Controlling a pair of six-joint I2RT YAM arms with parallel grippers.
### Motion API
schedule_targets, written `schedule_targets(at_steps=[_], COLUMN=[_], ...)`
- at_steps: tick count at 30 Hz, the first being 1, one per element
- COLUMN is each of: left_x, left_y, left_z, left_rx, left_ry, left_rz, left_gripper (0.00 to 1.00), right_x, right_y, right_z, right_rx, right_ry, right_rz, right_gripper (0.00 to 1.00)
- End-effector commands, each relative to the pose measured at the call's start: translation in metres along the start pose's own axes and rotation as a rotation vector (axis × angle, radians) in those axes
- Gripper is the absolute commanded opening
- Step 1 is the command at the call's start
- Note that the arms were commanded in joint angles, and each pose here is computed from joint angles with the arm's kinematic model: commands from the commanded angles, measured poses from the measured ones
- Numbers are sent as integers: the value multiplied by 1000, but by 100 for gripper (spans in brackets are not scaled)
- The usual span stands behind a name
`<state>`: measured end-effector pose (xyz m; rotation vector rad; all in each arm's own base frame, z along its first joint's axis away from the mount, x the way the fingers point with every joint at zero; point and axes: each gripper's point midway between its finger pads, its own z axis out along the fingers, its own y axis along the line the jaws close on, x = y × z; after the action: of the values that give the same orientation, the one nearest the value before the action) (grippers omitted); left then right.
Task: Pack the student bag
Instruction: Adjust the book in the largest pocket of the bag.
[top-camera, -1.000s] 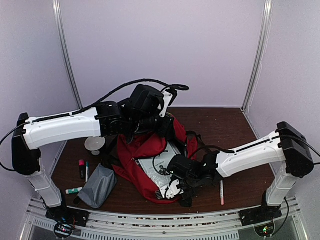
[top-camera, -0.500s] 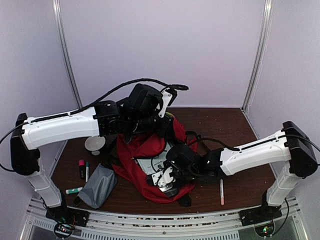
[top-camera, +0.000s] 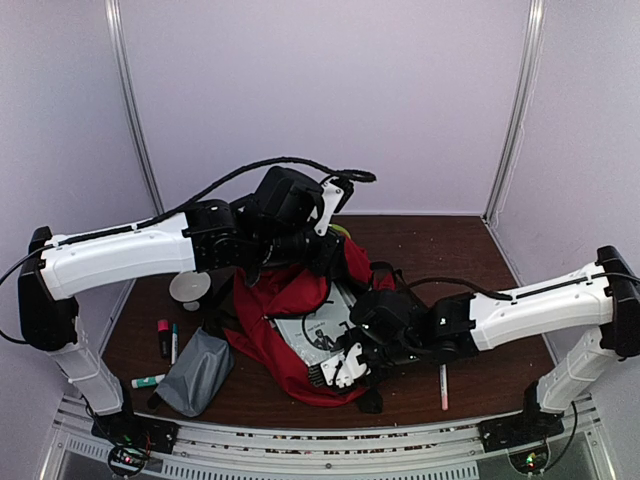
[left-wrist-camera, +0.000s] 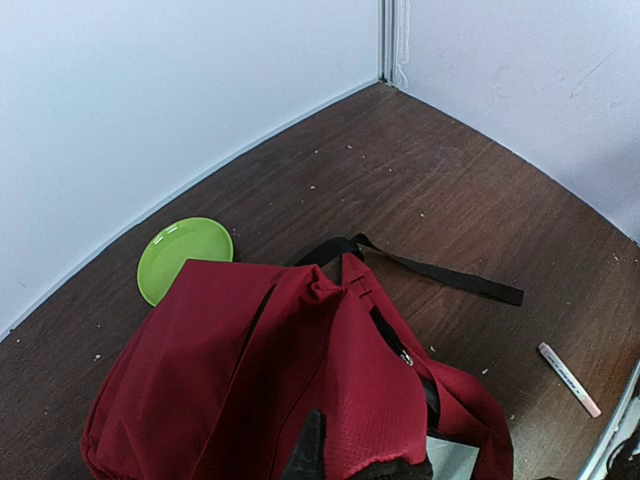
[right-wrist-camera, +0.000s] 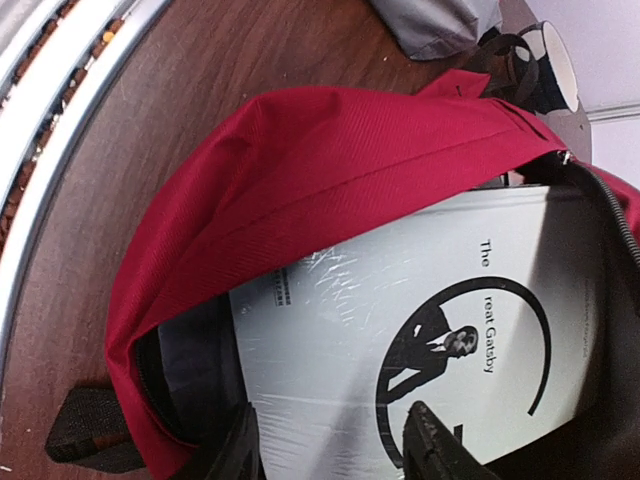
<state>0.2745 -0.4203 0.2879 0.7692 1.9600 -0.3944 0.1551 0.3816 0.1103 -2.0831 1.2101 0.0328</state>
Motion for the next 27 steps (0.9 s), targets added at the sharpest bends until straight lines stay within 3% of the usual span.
schedule_targets(at_steps=[1, 13, 18, 20, 27], left_x=[-32, -31, -31, -32, -35], left_y=[5, 8, 9, 9, 7], left_z=[-19, -20, -20, -20, -22], left_rx=[13, -3, -9, -7, 8], left_ry=[-96, -95, -97, -99, -105], left_rz=[-26, -31, -30, -32, -35], left_gripper=[0, 0, 0, 0, 0], right_x=[18, 30, 31, 36, 40], right_y=[-1, 11, 14, 14, -27], right_z=[17, 38, 37, 42, 51], right_rx=[53, 44, 40, 48, 266], right_ry=[83, 124, 117, 144, 212], right_rz=[5, -77, -82, -96, -58], right_gripper=[53, 75, 89, 100, 100])
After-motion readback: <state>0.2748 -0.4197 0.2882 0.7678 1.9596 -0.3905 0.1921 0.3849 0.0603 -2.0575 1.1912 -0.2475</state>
